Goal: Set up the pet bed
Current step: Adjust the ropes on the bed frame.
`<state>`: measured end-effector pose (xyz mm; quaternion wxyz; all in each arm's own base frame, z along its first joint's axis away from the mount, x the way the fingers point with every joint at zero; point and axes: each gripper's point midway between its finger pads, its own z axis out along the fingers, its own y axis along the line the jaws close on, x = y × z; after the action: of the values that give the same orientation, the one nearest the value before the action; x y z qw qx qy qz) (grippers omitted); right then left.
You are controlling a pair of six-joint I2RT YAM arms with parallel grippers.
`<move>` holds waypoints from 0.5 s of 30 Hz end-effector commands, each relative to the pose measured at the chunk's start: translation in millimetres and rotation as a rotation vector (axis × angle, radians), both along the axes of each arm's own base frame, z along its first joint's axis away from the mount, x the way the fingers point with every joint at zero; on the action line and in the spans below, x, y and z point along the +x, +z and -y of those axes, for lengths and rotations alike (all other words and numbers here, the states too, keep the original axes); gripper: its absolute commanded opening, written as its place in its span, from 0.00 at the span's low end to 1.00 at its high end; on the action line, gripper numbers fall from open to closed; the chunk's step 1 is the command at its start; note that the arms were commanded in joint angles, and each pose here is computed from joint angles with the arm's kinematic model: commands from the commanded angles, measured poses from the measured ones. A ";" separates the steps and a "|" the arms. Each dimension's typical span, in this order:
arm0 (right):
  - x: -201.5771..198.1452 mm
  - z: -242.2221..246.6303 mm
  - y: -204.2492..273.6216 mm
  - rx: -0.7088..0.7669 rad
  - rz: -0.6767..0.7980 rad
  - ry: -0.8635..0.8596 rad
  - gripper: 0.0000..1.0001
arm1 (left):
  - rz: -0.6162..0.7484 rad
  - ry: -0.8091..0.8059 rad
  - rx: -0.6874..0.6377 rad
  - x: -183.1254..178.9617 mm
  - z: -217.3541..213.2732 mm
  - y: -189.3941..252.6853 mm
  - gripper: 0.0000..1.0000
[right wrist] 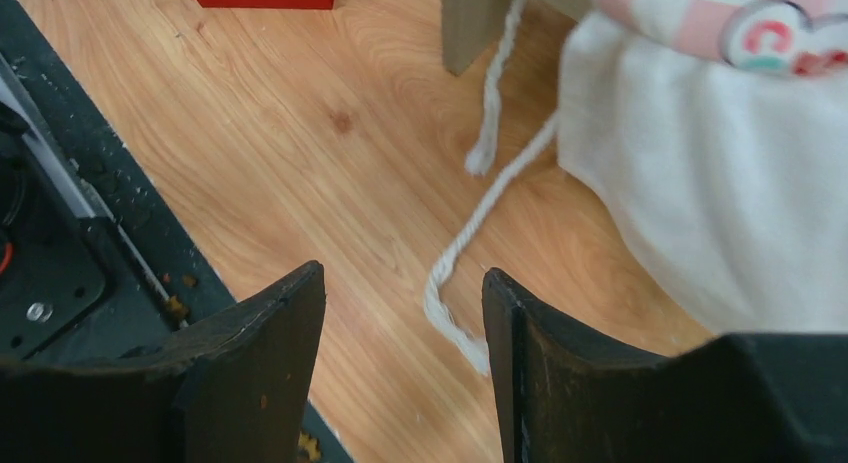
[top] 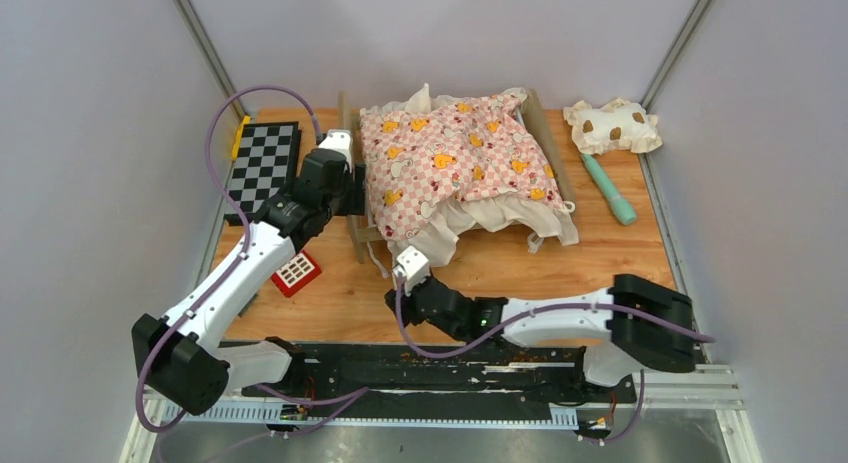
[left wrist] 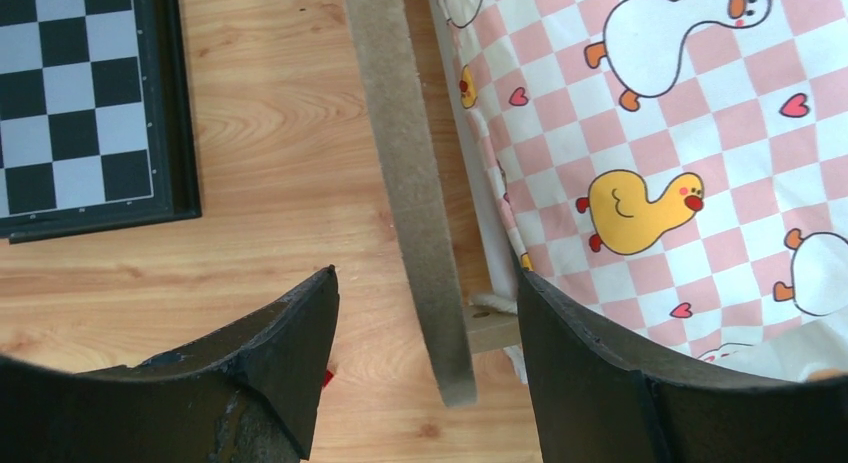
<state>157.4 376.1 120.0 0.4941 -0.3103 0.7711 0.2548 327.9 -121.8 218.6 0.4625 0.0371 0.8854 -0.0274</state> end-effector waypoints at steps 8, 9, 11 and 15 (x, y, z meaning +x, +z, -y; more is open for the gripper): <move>52.3 -100.5 -0.7 0.095 0.143 0.025 0.56 | 0.011 0.015 0.058 3.9 -23.2 -3.3 0.73; 57.4 -102.7 -6.9 0.087 0.144 0.023 0.56 | 0.011 0.017 0.059 3.9 -24.4 -4.6 0.72; 64.1 -108.0 -13.3 0.075 0.157 0.030 0.54 | 0.009 0.019 0.053 4.6 -27.4 -5.7 0.72; 77.8 -112.0 -30.2 0.047 0.166 0.021 0.46 | 0.011 0.031 0.049 5.6 -32.0 -5.7 0.72</move>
<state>219.6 469.8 73.3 0.5313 -0.3346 0.7424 0.2336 329.8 -102.0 203.1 0.4466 0.0397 0.8938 -0.0105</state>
